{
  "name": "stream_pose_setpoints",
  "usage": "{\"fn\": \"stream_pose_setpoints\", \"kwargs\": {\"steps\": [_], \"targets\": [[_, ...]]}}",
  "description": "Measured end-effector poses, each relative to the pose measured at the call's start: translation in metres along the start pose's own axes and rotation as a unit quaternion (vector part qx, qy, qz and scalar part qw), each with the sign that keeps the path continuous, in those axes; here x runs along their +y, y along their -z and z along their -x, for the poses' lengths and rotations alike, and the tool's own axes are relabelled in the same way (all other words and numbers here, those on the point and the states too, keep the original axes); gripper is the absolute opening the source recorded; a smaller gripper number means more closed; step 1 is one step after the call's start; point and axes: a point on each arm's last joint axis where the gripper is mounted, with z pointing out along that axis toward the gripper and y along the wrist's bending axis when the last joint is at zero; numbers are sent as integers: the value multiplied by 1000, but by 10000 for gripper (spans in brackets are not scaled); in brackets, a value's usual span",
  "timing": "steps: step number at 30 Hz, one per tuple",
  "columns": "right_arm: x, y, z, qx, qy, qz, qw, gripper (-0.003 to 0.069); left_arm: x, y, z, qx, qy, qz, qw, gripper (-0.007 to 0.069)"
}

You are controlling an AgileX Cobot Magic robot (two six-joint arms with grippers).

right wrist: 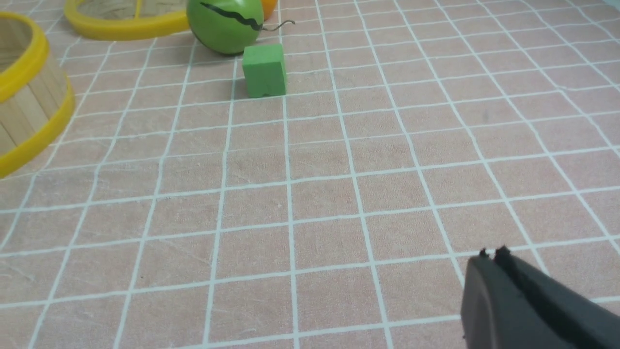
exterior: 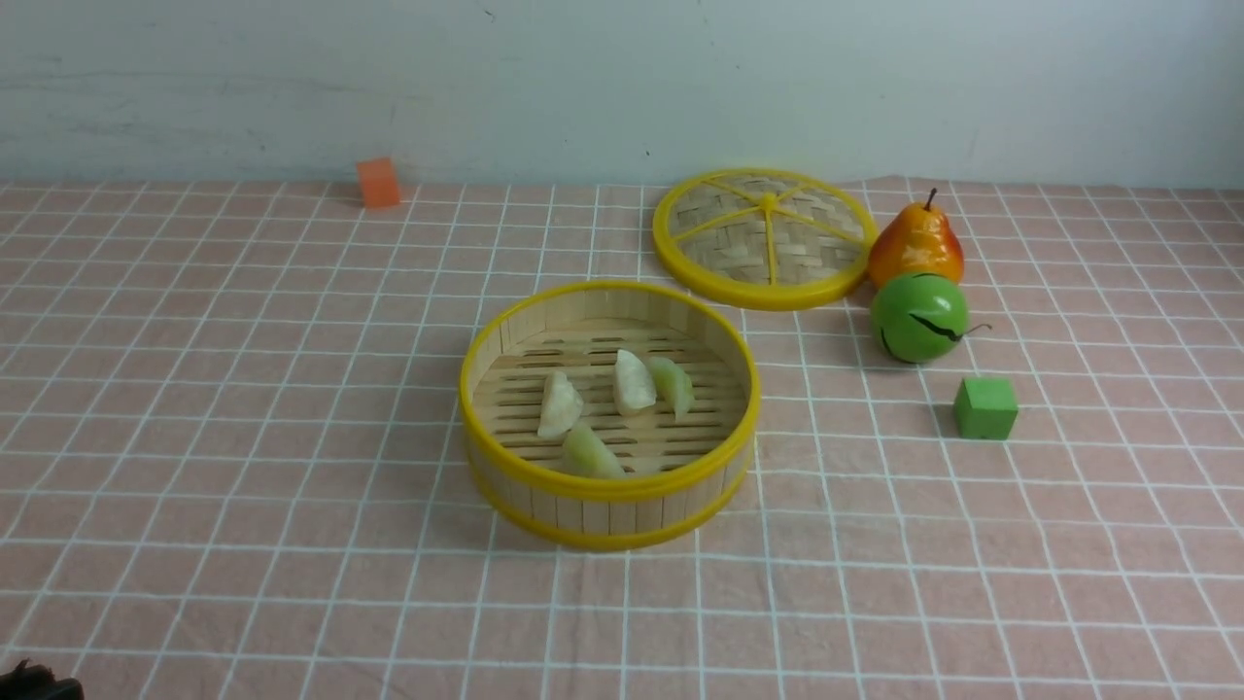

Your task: Put the dumplings into the steamer on the table with the pink tablecloth.

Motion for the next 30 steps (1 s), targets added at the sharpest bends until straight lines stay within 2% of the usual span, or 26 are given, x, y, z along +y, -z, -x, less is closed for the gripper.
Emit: {"fn": "stream_pose_setpoints", "kwargs": {"steps": [24,27,28,29,30], "targets": [[0,0,0,1,0,0,1000,-9,1,0,0,2,-8,6,1000,126],[0,0,0,1,0,0,1000,-6,3,-4,-4,-4,-8,14,1000,112],[0,0,0,1,0,0,1000,-3,6,-6,-6,-27,-3,27,999,74],[0,0,0,1,0,0,1000,-3,7,-7,-8,-29,-2,30,999,68],[0,0,0,1,0,0,1000,-2,10,-10,-11,-60,3,49,997,16]]}}
